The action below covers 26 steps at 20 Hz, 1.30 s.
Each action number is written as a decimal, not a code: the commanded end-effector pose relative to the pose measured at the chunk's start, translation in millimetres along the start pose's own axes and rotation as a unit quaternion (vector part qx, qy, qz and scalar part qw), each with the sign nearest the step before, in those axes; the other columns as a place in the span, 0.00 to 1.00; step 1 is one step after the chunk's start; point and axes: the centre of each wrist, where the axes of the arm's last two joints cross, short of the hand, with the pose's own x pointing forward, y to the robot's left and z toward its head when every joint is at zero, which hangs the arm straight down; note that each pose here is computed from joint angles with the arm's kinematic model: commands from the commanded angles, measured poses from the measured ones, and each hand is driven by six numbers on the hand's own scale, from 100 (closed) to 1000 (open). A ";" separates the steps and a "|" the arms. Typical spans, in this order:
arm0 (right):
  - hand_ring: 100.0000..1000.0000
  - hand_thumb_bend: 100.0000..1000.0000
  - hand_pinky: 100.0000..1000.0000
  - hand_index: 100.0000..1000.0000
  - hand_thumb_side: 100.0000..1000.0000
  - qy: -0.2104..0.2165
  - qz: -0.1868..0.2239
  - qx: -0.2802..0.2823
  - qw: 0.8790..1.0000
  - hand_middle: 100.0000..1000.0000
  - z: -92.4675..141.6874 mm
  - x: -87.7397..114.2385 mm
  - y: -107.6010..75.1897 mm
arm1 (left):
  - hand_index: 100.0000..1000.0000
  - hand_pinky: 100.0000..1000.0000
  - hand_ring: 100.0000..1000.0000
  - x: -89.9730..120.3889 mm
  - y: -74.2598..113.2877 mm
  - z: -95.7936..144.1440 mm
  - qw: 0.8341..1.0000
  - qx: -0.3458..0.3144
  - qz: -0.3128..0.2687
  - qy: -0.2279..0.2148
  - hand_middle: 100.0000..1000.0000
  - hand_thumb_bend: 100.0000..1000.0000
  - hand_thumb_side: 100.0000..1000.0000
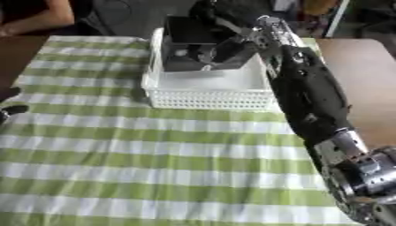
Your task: Pick up objects on the table and place them in the box.
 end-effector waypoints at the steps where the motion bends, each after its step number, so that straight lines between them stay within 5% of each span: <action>1: 0.91 0.37 0.92 0.94 0.60 0.004 0.017 -0.006 1.000 0.94 1.9 -4.7 -12.5 | 0.89 0.71 0.86 8.2 1.4 -5.0 1.000 -0.003 -0.004 -0.017 0.97 0.00 1.00; 5: 1.00 0.57 1.00 1.00 0.65 0.003 0.033 0.009 0.999 1.00 2.7 -5.5 -16.1 | 0.89 0.71 0.86 7.9 1.5 -4.7 1.000 -0.004 -0.004 -0.017 0.97 0.00 1.00; 19: 1.00 0.59 1.00 1.00 0.68 -0.009 0.076 0.041 0.996 1.00 9.0 -11.5 -34.9 | 0.89 0.71 0.86 6.5 3.2 -2.7 1.000 -0.002 -0.008 -0.012 0.96 0.00 1.00; 26: 1.00 0.57 1.00 1.00 0.71 -0.045 0.105 0.011 0.993 1.00 31.9 -22.8 -63.3 | 0.89 0.71 0.86 5.2 7.0 0.8 1.000 0.002 -0.016 -0.005 0.96 0.00 1.00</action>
